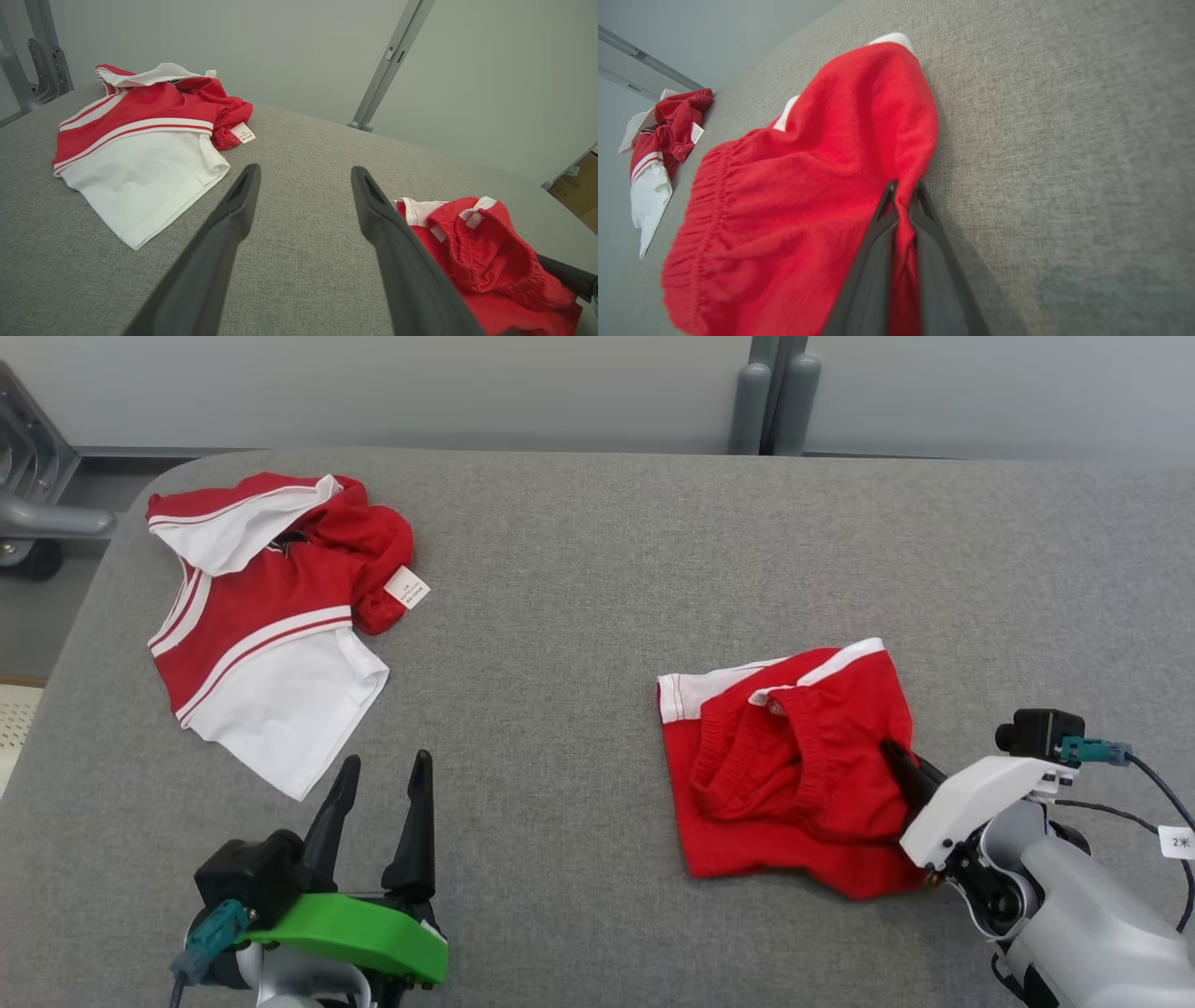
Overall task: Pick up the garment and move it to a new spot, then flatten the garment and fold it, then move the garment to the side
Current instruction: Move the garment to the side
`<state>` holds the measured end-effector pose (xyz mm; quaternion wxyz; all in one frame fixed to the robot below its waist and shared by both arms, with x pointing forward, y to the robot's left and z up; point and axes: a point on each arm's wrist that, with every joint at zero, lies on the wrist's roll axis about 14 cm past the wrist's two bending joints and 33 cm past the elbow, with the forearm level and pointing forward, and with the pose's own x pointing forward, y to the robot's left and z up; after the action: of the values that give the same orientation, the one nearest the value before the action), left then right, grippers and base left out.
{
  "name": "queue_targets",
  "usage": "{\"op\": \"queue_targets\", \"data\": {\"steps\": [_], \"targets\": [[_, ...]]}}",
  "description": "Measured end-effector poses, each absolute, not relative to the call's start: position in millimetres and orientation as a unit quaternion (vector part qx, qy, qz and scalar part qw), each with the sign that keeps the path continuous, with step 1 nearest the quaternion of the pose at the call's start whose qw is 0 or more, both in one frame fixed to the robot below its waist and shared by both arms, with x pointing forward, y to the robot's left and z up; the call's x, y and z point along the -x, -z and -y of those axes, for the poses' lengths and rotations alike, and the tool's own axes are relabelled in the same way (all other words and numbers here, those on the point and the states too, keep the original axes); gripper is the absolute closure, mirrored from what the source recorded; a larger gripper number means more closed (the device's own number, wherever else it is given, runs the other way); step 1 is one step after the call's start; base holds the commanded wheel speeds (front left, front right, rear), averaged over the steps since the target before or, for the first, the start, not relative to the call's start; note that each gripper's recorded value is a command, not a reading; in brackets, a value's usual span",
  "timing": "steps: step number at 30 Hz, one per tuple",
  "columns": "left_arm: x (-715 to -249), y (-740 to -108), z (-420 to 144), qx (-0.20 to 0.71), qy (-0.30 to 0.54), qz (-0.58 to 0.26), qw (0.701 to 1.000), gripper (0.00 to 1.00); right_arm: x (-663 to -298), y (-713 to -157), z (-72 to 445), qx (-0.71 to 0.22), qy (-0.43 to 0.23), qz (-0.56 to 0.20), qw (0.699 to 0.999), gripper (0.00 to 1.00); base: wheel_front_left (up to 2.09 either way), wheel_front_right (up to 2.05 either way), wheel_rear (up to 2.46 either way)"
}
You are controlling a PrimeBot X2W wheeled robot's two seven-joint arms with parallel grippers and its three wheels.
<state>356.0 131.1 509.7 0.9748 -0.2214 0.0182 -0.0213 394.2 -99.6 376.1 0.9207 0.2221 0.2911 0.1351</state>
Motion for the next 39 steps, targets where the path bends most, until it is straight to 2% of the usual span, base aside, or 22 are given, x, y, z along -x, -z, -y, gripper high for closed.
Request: {"op": "queue_targets", "data": {"steps": [6,21,39], "targets": [[-360.9,-509.5,-131.1,0.221,0.022,-0.018,0.975,0.00,-412.9,-393.6,113.5,-0.194,-0.137,-0.260,0.936,1.00,0.00,0.00,0.00],[-377.6,-524.7,-102.2,0.213,0.072,-0.002,0.974,0.00,-448.6,-431.1,219.3,-0.081,-0.071,-0.208,0.972,1.00,0.00,0.00,0.00],[-409.5,-527.7,-81.5,0.172,0.127,-0.009,0.977,0.00,-505.2,-472.5,301.7,0.046,-0.020,-0.191,0.980,1.00,0.00,0.00,0.00]]}}
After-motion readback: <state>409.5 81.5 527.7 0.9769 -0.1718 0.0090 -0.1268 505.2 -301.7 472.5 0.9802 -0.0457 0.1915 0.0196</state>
